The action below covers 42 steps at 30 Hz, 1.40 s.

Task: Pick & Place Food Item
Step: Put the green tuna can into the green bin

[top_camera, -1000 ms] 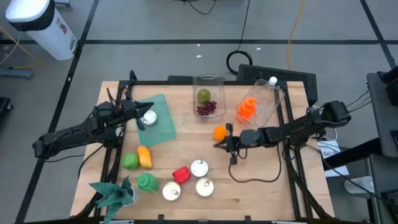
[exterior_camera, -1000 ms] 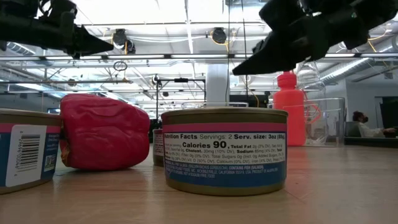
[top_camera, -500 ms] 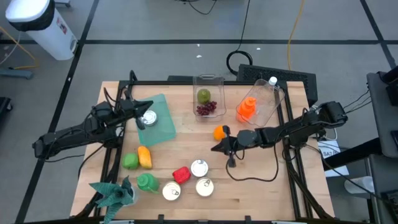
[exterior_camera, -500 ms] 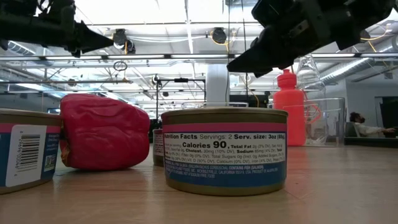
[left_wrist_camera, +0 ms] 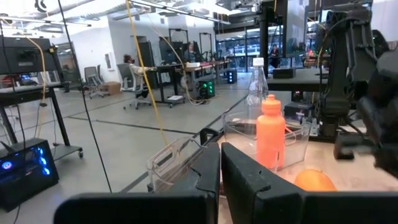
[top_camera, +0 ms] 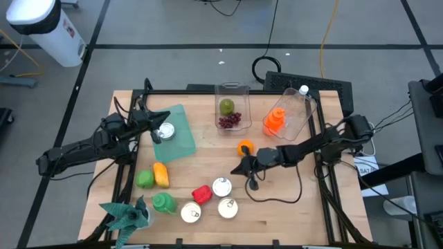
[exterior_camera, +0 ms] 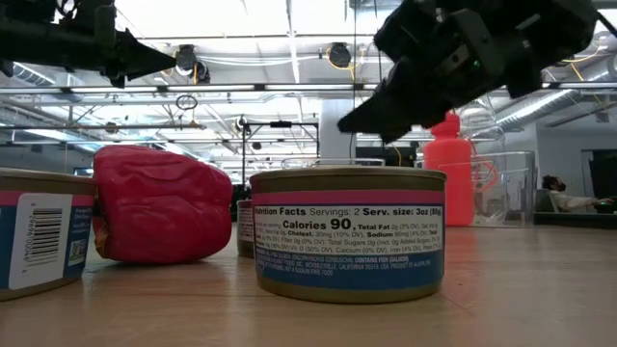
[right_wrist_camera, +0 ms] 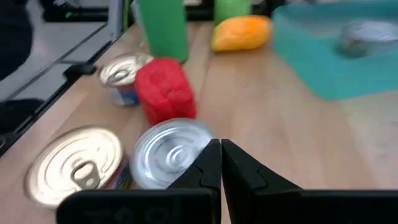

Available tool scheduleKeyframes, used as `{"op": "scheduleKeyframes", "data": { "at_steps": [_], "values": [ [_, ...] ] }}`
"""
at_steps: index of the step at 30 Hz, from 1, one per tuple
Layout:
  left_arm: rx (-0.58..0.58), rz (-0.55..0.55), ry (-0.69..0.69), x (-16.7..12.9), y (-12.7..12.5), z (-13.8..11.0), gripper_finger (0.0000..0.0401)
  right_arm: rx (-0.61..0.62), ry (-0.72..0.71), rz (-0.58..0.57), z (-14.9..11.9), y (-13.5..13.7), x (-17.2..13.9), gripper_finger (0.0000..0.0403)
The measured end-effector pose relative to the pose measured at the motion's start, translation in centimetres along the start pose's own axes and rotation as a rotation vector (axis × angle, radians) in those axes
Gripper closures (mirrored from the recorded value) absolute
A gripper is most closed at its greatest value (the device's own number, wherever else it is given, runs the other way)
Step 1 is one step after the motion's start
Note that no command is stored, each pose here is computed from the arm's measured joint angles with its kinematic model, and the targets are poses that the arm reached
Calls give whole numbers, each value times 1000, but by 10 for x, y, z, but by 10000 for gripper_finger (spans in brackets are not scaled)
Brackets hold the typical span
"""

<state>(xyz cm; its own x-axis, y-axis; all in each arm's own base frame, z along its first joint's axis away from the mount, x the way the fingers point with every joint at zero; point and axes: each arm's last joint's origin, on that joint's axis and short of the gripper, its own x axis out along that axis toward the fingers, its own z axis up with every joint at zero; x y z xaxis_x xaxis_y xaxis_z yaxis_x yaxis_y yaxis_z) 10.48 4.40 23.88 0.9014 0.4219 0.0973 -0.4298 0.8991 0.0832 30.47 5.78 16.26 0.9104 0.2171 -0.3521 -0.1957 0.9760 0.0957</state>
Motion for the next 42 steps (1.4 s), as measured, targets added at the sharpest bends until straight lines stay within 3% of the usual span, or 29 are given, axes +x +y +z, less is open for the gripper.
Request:
{"op": "scheduleKeyframes", "data": {
  "at_steps": [6,10,13,17,23,32,42],
  "values": [
    [-13,0,1,0,0,0,375,-21,33,163,3,3,40,402],
    [-16,-1,2,0,0,0,375,-13,161,196,-5,0,62,402],
    [-16,-2,7,0,0,-1,375,-9,178,194,-5,-3,69,403],
    [-20,-3,15,0,0,-1,375,29,220,159,-9,-12,67,403],
    [-31,-7,32,0,0,-3,375,118,313,-18,-16,-36,63,403],
    [-32,-6,34,0,0,-3,375,113,317,-261,-17,-59,59,403],
    [-34,-6,34,0,0,-3,375,-57,282,-171,-4,-51,53,397]
  ]
}}
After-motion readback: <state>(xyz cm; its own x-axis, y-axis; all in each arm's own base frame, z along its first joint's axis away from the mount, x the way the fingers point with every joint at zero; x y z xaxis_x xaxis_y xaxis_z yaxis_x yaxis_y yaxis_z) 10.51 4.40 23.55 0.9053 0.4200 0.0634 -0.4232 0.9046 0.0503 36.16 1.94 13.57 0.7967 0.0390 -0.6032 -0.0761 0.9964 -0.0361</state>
